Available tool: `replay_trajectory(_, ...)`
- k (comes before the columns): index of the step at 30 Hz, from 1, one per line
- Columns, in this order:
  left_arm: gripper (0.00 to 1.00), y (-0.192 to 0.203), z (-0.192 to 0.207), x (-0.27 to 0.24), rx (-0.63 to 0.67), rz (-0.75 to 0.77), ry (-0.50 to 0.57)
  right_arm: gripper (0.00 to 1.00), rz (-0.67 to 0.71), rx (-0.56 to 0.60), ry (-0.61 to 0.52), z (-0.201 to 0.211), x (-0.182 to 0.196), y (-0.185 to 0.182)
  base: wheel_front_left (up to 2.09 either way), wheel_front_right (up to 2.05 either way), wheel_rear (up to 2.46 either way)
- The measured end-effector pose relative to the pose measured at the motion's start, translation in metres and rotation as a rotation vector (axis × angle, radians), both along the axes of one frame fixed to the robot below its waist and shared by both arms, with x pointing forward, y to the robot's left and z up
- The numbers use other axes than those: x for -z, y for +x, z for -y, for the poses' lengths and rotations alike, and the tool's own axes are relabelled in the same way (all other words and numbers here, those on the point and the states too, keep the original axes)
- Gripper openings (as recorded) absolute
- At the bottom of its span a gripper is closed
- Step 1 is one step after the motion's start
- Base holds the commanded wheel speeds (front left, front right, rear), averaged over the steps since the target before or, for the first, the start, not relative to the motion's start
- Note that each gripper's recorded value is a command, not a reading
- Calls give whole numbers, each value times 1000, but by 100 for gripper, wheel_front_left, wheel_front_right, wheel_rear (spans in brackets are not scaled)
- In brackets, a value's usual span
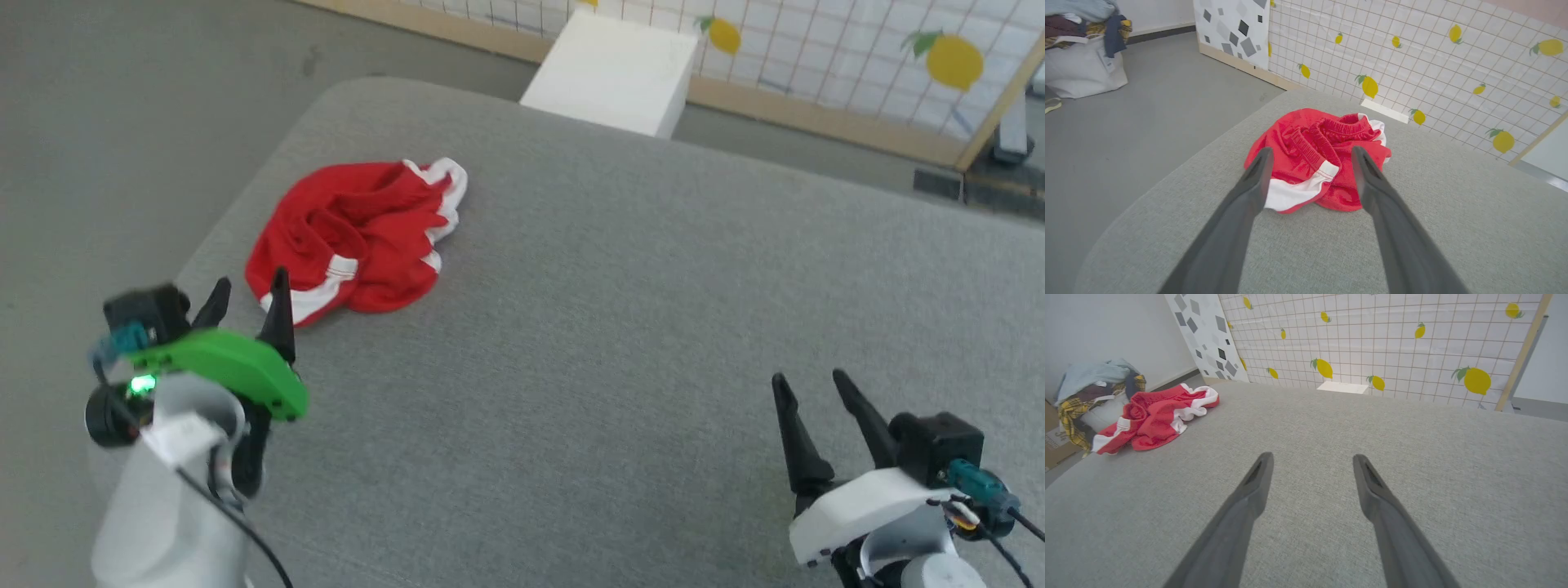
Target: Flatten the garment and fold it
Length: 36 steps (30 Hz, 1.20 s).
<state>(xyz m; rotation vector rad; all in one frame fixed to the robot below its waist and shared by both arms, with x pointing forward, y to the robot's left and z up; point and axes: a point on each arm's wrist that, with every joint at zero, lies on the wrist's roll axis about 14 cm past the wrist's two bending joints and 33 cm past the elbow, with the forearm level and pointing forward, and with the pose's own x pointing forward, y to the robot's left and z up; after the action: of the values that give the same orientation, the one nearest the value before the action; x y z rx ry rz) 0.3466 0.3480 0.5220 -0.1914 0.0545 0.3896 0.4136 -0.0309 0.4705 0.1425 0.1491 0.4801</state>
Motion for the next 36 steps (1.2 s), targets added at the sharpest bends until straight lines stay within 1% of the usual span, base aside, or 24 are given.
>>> replay_trajectory(3, 100, 25, -6, 14, 29, -105, -68, 100, -8, 20, -8, 6, 3, 9, 0, 0, 0)
replay_trajectory(8, 100, 58, -13, 38, 43, -257, -118, 100, -39, 66, -23, 23, 16, 21, 0, 0, 0)
replay_trajectory(13, 100, 83, -10, 71, 36, -390, -172, 100, -93, 112, -38, 41, 38, 26, 0, 0, 0)
replay_trajectory(16, 100, 91, -6, 96, 31, -472, -193, 100, -128, 134, -45, 49, 52, 27, 0, 0, 0)
replay_trajectory(20, 100, 91, 0, 129, 12, -582, -219, 100, -167, 155, -50, 58, 67, 25, 0, 0, 0)
replay_trajectory(22, 100, 89, 3, 141, 4, -624, -229, 100, -182, 163, -52, 61, 73, 24, 0, 0, 0)
replay_trajectory(25, 100, 92, 3, 148, 0, -647, -232, 100, -199, 171, -55, 64, 79, 23, 0, 0, 0)
replay_trajectory(27, 0, 95, 2, 149, -2, -648, -234, 100, -204, 174, -56, 65, 81, 24, 0, 0, 0)
replay_trajectory(29, 0, 98, 1, 146, 1, -627, -225, 100, -201, 174, -55, 65, 81, 25, 0, 0, 0)
replay_trajectory(31, 0, 102, 0, 138, 5, -576, -205, 100, -194, 173, -54, 64, 78, 25, 0, 0, 0)
replay_trajectory(33, 0, 115, 2, 119, 43, -481, -160, 100, -185, 171, -49, 63, 75, 25, 0, 0, 0)
replay_trajectory(35, 0, 132, 6, 90, 86, -377, -111, 100, -181, 167, -41, 61, 72, 25, 0, 0, 0)
replay_trajectory(36, 0, 144, 8, 69, 114, -309, -79, 100, -174, 163, -36, 59, 70, 24, 0, 0, 0)
